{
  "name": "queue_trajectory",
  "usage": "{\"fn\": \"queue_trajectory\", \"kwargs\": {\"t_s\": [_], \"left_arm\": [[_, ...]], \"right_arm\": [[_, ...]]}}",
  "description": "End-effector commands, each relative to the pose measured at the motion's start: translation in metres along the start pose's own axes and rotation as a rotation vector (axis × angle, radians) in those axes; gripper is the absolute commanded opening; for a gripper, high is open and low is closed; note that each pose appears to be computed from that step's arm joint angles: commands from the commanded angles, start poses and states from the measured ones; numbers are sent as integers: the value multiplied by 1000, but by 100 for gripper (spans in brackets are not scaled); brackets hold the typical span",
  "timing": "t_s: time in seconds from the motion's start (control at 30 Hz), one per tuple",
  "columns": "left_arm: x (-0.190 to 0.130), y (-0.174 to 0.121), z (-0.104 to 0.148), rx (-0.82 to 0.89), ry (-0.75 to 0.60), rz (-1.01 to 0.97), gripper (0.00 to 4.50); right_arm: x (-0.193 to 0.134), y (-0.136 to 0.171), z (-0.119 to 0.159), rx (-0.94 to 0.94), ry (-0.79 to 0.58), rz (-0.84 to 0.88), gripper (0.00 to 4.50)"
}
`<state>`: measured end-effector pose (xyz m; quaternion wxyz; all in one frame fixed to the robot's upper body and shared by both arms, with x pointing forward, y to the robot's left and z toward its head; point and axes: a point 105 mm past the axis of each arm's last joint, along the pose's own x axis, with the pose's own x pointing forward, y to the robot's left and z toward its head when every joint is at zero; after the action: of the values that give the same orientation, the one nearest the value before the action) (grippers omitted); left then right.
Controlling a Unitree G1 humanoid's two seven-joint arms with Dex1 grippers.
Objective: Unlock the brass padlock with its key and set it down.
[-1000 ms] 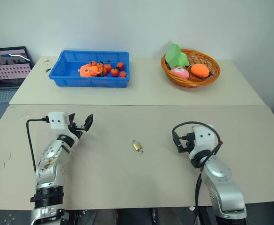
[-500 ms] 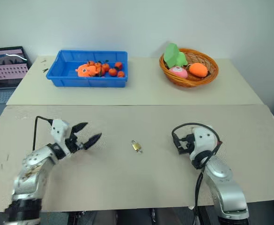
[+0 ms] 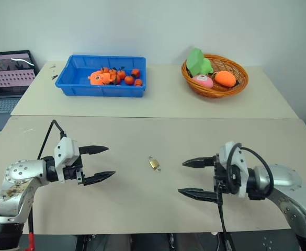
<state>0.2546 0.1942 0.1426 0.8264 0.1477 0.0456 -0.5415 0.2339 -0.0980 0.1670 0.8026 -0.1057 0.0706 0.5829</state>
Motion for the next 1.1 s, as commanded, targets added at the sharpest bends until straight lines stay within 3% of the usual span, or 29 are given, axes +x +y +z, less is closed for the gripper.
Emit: {"fn": "queue_trajectory", "kwargs": {"t_s": [0.03, 0.13, 0.37, 1.1], "left_arm": [[-3, -8, 8, 40, 9, -31, 444], [-8, -8, 6, 37, 33, -32, 444], [-19, -4, 9, 42, 76, -27, 444], [-37, 3, 26, 52, 145, -46, 444]], "right_arm": [[20, -12, 1, -12, 20, -107, 450], [38, -30, -4, 39, 39, -249, 450], [73, -5, -1, 95, 34, -233, 450], [97, -9, -20, 101, 254, -442, 450]]}}
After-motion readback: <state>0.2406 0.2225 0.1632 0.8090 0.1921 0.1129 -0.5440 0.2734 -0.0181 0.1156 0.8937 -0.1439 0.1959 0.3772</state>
